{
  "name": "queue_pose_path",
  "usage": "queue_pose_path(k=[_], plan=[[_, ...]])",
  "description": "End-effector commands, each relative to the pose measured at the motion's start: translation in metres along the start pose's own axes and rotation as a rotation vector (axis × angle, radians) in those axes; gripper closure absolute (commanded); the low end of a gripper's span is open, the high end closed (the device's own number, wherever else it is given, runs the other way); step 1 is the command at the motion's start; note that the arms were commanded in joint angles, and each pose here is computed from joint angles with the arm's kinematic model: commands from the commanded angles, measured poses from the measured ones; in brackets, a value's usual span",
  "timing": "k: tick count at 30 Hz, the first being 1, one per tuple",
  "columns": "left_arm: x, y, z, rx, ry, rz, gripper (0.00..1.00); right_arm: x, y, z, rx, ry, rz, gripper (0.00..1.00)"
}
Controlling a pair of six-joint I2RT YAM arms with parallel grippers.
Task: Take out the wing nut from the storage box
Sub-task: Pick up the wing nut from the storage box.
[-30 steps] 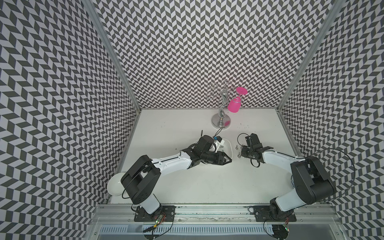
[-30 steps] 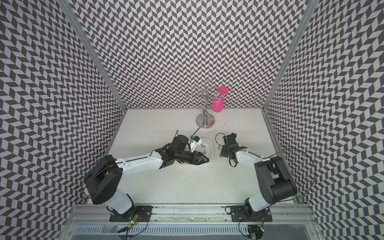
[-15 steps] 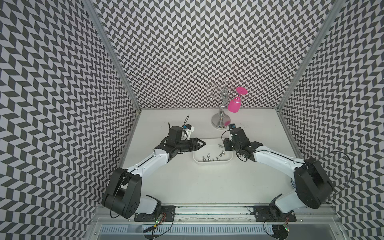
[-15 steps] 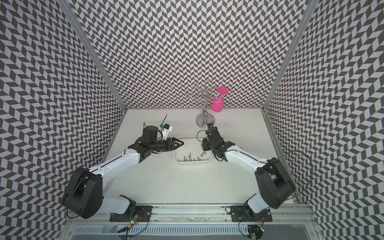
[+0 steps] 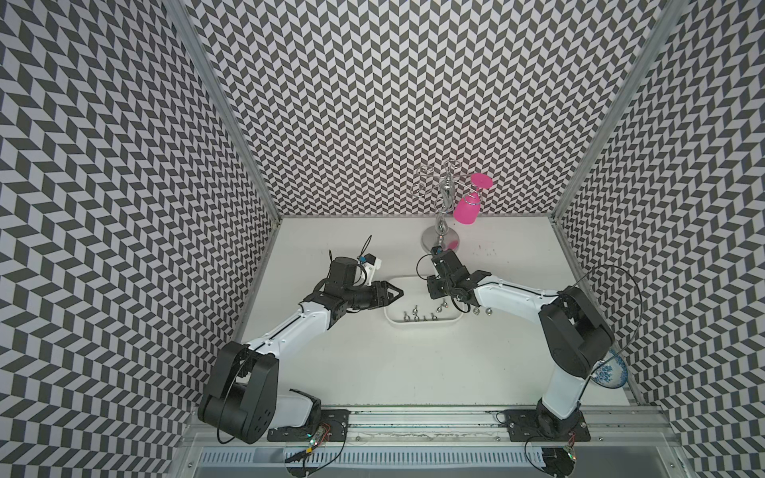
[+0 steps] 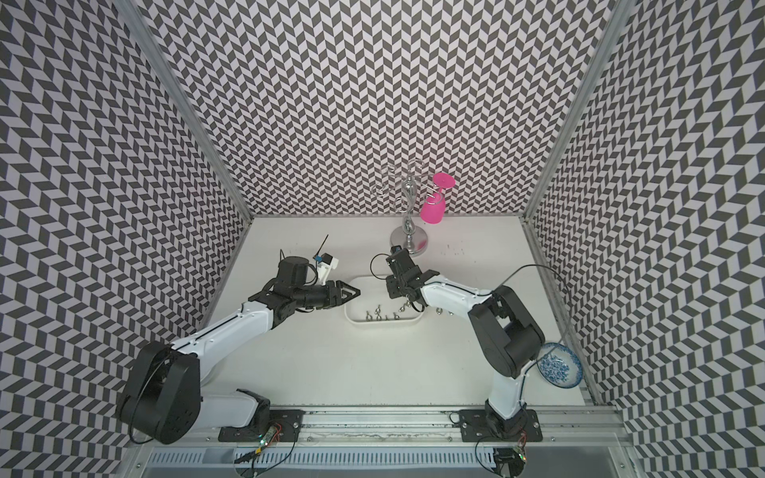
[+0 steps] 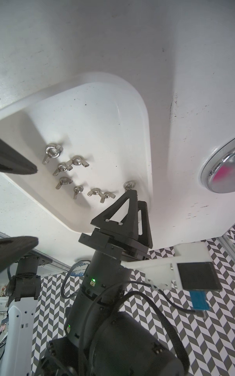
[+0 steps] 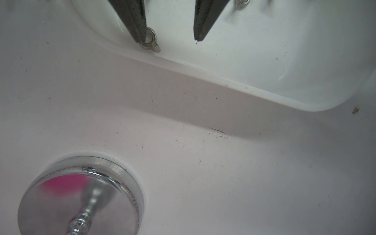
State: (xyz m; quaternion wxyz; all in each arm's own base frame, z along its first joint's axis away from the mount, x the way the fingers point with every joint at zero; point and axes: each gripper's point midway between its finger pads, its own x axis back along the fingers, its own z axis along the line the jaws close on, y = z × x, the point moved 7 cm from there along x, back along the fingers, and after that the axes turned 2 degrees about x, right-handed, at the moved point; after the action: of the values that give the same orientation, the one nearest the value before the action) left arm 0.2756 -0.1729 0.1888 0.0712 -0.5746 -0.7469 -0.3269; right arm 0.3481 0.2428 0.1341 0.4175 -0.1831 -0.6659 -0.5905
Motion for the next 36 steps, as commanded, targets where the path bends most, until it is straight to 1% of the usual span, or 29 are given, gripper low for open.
queue_pose_path(k=[1, 5, 14, 24, 28, 36], plan=[[0.005, -0.002, -0.002, -0.027, -0.011, -0.003, 0.48, -0.002, -0.001, -0.001, 0.0, -0.014, -0.001, 0.55], [0.005, -0.004, 0.001, -0.025, -0.009, -0.001, 0.48, -0.009, -0.007, -0.002, 0.008, -0.018, 0.018, 0.54], [0.005, -0.004, 0.002, -0.022, -0.01, -0.004, 0.48, -0.018, -0.003, -0.006, -0.01, -0.056, 0.019, 0.54], [0.005, -0.005, 0.005, -0.016, -0.006, -0.001, 0.48, -0.034, -0.01, -0.01, -0.016, -0.055, 0.049, 0.55], [0.005, -0.006, 0.006, -0.014, -0.004, -0.001, 0.48, -0.04, -0.012, -0.011, -0.019, -0.047, 0.065, 0.57], [0.004, -0.005, 0.006, -0.015, -0.003, -0.002, 0.48, -0.044, -0.01, -0.013, -0.022, -0.048, 0.076, 0.68]])
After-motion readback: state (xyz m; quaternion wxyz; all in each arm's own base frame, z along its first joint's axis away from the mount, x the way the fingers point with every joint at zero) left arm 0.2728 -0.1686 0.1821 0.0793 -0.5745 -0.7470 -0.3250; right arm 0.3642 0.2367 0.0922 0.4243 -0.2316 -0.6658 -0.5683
